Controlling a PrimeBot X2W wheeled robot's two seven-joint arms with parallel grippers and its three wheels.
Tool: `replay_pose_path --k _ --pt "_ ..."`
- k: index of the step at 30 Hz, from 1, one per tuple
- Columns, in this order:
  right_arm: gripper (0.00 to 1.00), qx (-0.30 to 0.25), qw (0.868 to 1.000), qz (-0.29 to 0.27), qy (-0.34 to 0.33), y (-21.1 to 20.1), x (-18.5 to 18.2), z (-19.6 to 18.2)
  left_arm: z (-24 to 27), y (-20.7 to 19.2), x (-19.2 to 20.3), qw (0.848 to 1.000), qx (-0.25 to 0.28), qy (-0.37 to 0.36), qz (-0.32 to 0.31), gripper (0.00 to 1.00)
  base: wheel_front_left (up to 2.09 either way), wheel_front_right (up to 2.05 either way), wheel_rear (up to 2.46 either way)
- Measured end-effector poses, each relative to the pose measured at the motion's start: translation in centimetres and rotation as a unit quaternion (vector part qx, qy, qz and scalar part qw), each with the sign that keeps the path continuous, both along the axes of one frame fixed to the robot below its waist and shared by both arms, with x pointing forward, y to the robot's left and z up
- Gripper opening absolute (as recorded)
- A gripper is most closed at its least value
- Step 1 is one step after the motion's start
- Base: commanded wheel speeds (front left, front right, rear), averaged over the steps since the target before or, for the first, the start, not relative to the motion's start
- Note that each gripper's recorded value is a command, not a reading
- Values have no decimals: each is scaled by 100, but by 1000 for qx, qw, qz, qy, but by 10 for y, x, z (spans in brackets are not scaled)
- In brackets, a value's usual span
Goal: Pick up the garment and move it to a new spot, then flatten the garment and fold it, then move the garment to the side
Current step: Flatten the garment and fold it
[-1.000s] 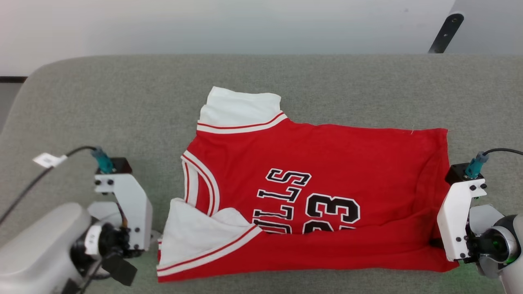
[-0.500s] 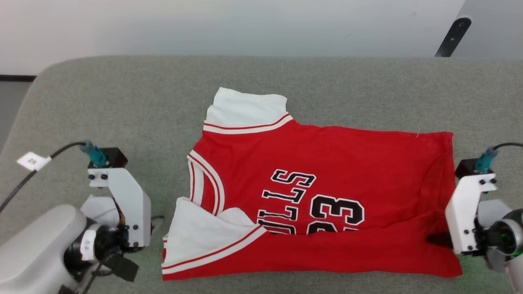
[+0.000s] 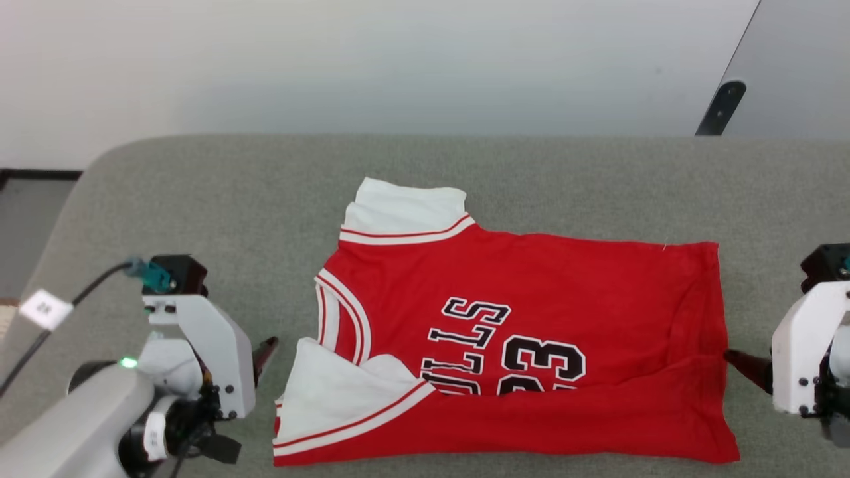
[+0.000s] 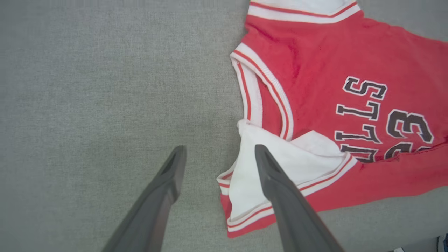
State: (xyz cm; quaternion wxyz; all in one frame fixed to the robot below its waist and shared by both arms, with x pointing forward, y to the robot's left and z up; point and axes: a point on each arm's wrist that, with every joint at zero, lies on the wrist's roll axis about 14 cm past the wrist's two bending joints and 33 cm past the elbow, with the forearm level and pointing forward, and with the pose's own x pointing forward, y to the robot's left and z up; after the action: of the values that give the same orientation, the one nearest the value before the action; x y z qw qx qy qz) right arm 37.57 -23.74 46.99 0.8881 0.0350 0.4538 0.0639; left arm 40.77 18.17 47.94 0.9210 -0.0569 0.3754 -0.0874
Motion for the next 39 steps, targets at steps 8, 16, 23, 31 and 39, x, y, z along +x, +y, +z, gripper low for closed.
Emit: replay_pose_path --k 8,16,23,31,39 --pt "100 17 964 21 -264 26 8 65 24 -7 -6 994 -36 -100 12 100 0 0 0" --pt "100 -21 893 41 -448 29 -7 84 58 -23 3 971 -55 -233 -13 100 0 0 0" --pt "100 -58 871 42 -486 25 -20 65 92 -34 27 938 -78 -339 -18 100 0 0 0" --pt "100 -45 870 16 -492 23 -7 56 97 -61 82 953 -72 -283 -86 100 0 0 0" --pt "100 -43 882 -11 -469 17 1 32 74 -77 141 969 -24 -185 -160 100 0 0 0"
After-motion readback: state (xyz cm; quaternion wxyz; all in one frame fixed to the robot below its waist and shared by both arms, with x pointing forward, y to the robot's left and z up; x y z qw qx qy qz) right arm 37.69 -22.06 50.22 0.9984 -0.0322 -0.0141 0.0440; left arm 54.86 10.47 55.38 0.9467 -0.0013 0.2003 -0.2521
